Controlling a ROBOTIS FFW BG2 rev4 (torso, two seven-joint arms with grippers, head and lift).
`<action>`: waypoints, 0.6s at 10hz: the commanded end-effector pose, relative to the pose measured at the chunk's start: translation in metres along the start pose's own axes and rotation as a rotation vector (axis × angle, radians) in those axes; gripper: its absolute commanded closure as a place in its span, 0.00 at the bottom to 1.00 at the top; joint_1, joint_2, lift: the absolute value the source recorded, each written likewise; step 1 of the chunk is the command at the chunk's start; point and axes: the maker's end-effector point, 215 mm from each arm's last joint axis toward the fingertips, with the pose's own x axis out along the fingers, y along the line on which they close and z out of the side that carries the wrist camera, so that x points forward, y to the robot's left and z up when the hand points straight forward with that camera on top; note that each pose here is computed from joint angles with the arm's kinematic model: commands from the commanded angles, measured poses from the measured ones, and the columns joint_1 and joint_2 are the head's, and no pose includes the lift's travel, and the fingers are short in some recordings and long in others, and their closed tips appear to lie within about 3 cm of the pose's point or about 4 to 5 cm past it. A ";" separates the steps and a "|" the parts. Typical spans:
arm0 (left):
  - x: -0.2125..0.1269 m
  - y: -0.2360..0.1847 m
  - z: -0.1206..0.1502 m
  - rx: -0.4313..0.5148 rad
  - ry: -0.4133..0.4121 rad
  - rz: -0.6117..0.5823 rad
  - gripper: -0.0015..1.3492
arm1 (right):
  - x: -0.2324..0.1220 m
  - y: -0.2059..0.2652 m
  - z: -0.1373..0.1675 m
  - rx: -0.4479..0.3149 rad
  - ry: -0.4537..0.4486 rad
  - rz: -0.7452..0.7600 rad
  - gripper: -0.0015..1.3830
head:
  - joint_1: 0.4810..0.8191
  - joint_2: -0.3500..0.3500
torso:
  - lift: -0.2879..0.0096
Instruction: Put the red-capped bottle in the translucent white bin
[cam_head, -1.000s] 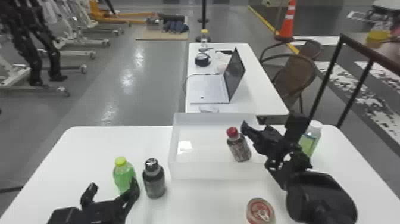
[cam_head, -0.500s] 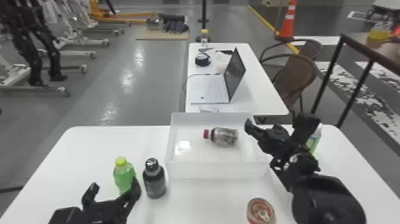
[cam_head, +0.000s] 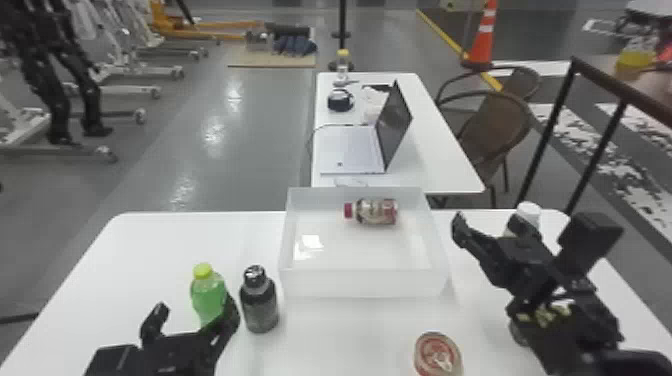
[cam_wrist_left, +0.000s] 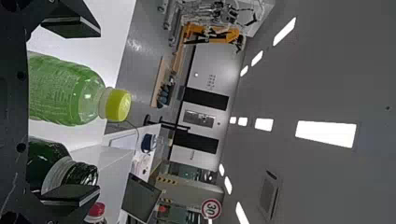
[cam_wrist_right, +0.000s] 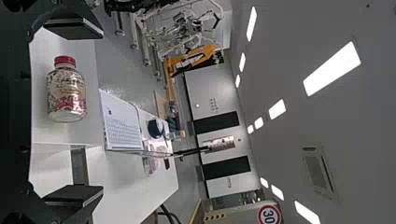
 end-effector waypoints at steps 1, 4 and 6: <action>0.001 -0.002 0.003 0.019 -0.011 -0.005 0.09 | -0.040 0.006 -0.026 -0.031 0.037 -0.006 0.09 | 0.20 0.50 | 0.63; -0.012 0.002 -0.009 0.044 0.029 -0.010 0.09 | -0.111 0.020 -0.095 -0.005 0.143 0.001 0.10 | 0.20 0.50 | 0.63; -0.026 0.009 -0.008 0.154 0.059 -0.024 0.09 | -0.134 0.016 -0.102 -0.079 0.188 -0.007 0.10 | 0.20 0.50 | 0.63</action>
